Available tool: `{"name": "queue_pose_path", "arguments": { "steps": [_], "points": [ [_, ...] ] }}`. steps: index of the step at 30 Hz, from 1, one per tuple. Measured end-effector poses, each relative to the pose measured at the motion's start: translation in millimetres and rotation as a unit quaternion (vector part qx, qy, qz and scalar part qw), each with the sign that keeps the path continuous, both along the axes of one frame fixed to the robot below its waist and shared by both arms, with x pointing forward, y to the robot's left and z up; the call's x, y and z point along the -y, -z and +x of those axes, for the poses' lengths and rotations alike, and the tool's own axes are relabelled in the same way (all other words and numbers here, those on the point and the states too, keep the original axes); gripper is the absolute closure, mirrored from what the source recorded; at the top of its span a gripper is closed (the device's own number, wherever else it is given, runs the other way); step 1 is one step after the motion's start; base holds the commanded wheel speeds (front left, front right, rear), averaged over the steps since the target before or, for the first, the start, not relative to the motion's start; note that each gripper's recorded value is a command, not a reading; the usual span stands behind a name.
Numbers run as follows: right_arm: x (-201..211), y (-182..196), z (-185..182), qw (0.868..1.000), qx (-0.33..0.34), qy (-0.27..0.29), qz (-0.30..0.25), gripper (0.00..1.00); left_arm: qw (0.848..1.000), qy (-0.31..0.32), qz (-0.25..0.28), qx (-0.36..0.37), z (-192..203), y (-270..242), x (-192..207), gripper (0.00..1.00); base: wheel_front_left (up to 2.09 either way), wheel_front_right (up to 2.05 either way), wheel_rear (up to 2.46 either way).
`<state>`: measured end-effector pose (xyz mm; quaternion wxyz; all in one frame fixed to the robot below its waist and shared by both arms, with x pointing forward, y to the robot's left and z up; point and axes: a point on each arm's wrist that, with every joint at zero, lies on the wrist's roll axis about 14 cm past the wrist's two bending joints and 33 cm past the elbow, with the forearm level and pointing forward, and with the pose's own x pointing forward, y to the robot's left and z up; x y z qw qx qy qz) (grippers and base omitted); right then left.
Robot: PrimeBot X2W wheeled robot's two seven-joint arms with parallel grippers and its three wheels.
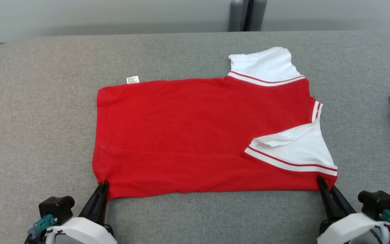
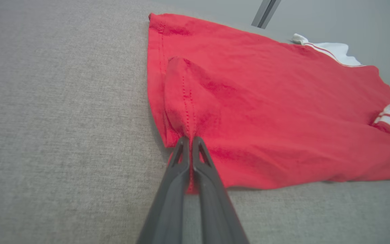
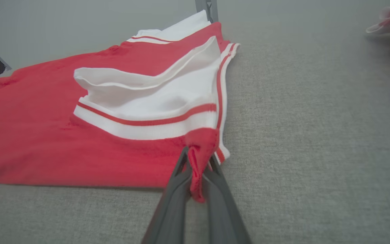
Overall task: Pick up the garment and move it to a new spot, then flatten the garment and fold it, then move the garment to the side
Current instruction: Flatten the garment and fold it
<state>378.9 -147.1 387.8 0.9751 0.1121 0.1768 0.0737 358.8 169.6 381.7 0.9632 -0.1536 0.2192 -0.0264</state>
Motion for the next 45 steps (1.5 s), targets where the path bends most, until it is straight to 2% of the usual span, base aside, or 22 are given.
{"name": "queue_pose_path", "arguments": {
  "steps": [6, 17, 18, 19, 20, 21, 24, 29, 35, 45],
  "points": [
    [10.8, -10.8, -20.3, 1.0, -0.001, 0.017, 0.002, 1.0, 1.0, 0.004, 0.009, -0.004, -16.2, -12.0, -2.4, 1.0, 0.0, 0.0, 0.0],
    [19.5, -5.2, -82.3, 0.998, -0.049, 0.044, 0.015, 1.0, 0.998, 0.001, -0.004, -0.058, -73.3, -8.4, -0.3, 1.0, 0.0, 0.0, 0.0],
    [18.5, -4.9, -85.1, 0.998, -0.051, 0.043, 0.016, 1.0, 0.998, 0.002, -0.004, -0.057, -74.4, -9.1, -0.1, 0.97, 0.0, 0.0, 0.0],
    [16.2, -5.0, -86.7, 0.998, -0.053, 0.041, 0.018, 0.92, 0.998, 0.002, -0.004, -0.057, -74.3, -9.9, 0.1, 0.3, 0.0, 0.0, 0.0],
    [15.3, -6.2, -87.0, 0.998, -0.051, 0.04, 0.019, 0.2, 0.998, 0.002, -0.004, -0.055, -73.9, -10.9, 0.5, 0.0, 0.0, 0.0, 0.0],
    [15.3, -6.2, -87.0, 0.998, -0.051, 0.04, 0.019, 0.0, 0.998, 0.002, -0.004, -0.055, -73.9, -10.9, 0.5, 0.0, 0.0, 0.0, 0.0],
    [16.3, -14.2, -84.7, 0.998, -0.035, 0.042, 0.018, 0.0, 0.999, -0.004, -0.004, -0.044, -71.0, -14.2, -1.1, 0.0, 0.0, 0.0, 0.0],
    [23.3, -49.0, -63.3, 0.998, 0.039, 0.051, 0.008, 0.0, 0.999, -0.033, 0.011, 0.033, -51.9, -42.3, -7.2, 0.0, 0.0, 0.0, 0.0],
    [25.3, -90.5, -41.0, 0.992, 0.113, 0.046, -0.01, 0.0, 0.991, -0.044, 0.032, 0.123, -30.8, -81.5, -12.1, 0.0, 0.0, 0.0, 0.0],
    [33.7, -121.1, -22.0, 0.986, 0.157, 0.039, -0.035, 0.0, 0.982, -0.048, 0.06, 0.173, -15.4, -108.5, -20.4, 0.0, 0.0, 0.0, 0.0]
  ]
}}
